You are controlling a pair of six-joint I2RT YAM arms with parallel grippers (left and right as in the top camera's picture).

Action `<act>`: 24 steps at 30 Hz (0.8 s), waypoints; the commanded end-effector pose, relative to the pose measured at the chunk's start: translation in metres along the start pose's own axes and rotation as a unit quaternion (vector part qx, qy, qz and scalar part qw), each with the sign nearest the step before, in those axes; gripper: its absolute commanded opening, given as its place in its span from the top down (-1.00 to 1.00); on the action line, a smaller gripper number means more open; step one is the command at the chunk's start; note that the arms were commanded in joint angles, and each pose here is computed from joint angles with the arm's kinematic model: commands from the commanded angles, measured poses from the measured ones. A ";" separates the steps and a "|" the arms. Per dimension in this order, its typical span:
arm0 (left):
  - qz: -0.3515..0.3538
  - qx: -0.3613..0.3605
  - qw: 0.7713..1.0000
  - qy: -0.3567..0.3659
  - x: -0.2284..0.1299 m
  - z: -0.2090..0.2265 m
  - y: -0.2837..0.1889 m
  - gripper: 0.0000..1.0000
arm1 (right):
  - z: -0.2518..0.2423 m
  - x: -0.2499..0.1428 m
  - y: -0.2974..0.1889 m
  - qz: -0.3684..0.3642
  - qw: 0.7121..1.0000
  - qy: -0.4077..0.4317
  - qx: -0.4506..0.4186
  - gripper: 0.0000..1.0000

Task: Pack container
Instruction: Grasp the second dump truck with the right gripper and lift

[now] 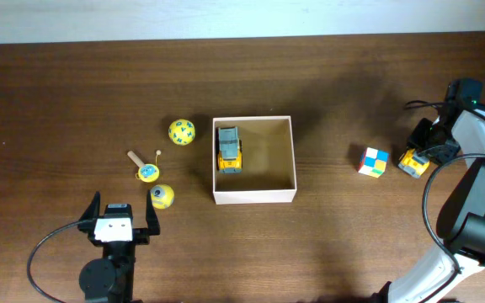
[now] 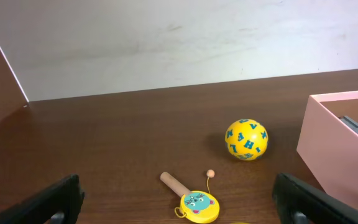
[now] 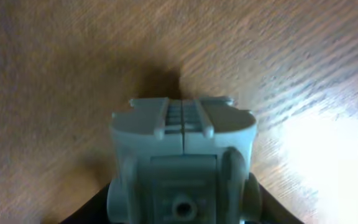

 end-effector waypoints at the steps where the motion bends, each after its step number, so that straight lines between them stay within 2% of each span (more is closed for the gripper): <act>1: 0.001 -0.007 1.000 0.008 -0.002 -0.003 0.000 -0.98 | 0.005 0.009 -0.010 -0.001 1.000 0.003 0.015 0.09; 11: 0.001 -0.007 1.000 0.008 -0.002 -0.003 0.000 -0.98 | 0.020 0.034 -0.070 -0.018 0.999 -0.015 0.038 0.09; 18: 0.001 -0.007 1.000 0.008 -0.002 -0.003 0.000 -0.98 | 0.068 0.034 -0.121 -0.029 0.988 -0.107 0.111 0.06; 24: 0.001 -0.007 1.000 0.008 -0.002 -0.003 0.000 -0.98 | 0.129 0.006 -0.164 -0.041 0.968 -0.209 0.135 0.06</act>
Point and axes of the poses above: each gripper's point midway between its finger pads, its own y axis out along the fingers, its own z axis along the line the jaws close on, x = y × z, the point moved 2 cm from there along -y, back along the fingers, and after that the axes turned 4 degrees about y, right-handed, at the moved point
